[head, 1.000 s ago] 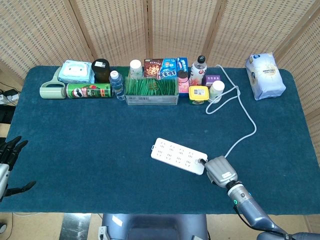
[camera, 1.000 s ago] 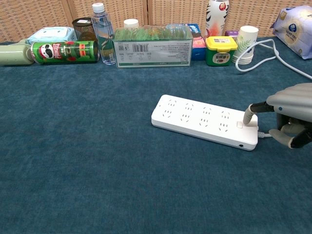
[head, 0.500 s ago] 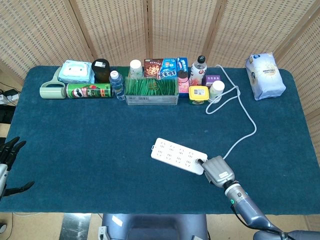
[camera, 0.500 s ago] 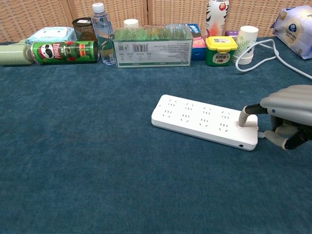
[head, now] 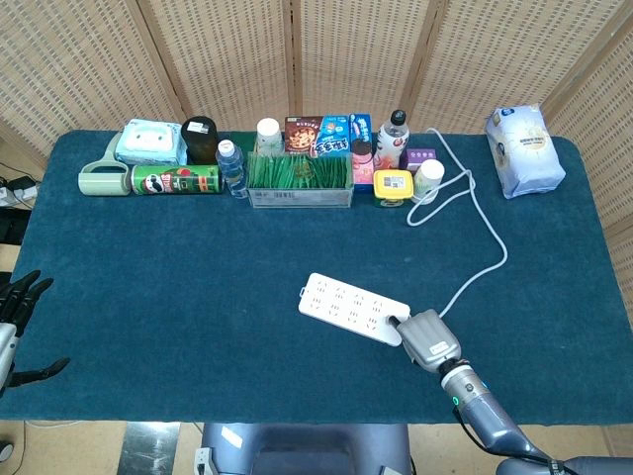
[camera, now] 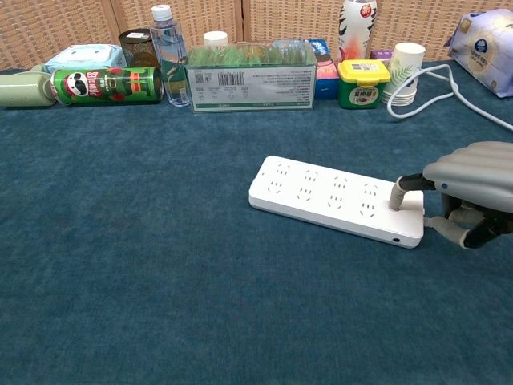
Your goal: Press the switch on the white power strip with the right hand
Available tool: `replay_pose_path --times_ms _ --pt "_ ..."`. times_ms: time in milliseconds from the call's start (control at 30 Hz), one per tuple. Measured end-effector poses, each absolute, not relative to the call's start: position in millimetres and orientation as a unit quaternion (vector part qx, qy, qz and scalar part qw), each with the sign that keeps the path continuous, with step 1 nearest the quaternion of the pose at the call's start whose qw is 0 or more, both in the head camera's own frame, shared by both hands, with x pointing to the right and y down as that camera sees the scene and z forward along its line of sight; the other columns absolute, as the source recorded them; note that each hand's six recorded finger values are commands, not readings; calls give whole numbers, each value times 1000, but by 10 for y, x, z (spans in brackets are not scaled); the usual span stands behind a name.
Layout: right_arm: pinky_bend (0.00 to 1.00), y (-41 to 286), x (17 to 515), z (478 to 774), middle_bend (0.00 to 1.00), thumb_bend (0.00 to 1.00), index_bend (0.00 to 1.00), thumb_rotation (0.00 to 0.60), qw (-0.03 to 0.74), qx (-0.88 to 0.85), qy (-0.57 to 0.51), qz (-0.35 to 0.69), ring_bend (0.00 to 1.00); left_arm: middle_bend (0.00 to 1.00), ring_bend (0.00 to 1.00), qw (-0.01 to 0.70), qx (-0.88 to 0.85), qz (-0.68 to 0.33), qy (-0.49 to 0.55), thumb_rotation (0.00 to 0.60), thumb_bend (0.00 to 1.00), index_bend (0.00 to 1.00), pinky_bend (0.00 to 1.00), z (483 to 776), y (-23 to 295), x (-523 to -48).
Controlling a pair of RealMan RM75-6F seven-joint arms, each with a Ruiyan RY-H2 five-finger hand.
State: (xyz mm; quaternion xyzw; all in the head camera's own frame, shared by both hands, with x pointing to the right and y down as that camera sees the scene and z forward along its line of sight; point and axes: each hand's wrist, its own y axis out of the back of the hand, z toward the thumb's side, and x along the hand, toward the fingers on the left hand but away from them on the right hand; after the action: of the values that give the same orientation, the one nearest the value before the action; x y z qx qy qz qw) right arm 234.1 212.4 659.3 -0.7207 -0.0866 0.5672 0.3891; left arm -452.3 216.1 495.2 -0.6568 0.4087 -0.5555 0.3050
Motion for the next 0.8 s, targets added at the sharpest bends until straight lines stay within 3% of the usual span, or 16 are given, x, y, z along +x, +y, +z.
replay_pose_path --times_ms 233,467,600,667,800 --pt "1000 1974 2295 6435 979 654 256 600 399 -721 -121 553 1000 0 0 304 -656 -555 411 600 123 0 21 4951 2156 -4536" --pt "1000 1673 2286 5969 975 645 259 600 423 -715 -195 521 1000 0 0 302 -658 -553 413 600 122 0 21 4952 2155 -4537" --pt "993 1607 2347 5772 895 601 255 600 428 -714 -243 498 993 0 0 299 -655 -555 416 600 123 0 21 4952 2161 -4571" --pt "925 1591 2421 5675 814 533 220 600 429 -712 -272 484 940 0 0 299 -654 -556 417 600 122 0 22 4952 2170 -4590" --pt "608 1613 2700 5546 536 109 125 600 433 -701 -322 467 612 0 0 298 -651 -559 418 600 122 0 21 4948 2193 -4631"
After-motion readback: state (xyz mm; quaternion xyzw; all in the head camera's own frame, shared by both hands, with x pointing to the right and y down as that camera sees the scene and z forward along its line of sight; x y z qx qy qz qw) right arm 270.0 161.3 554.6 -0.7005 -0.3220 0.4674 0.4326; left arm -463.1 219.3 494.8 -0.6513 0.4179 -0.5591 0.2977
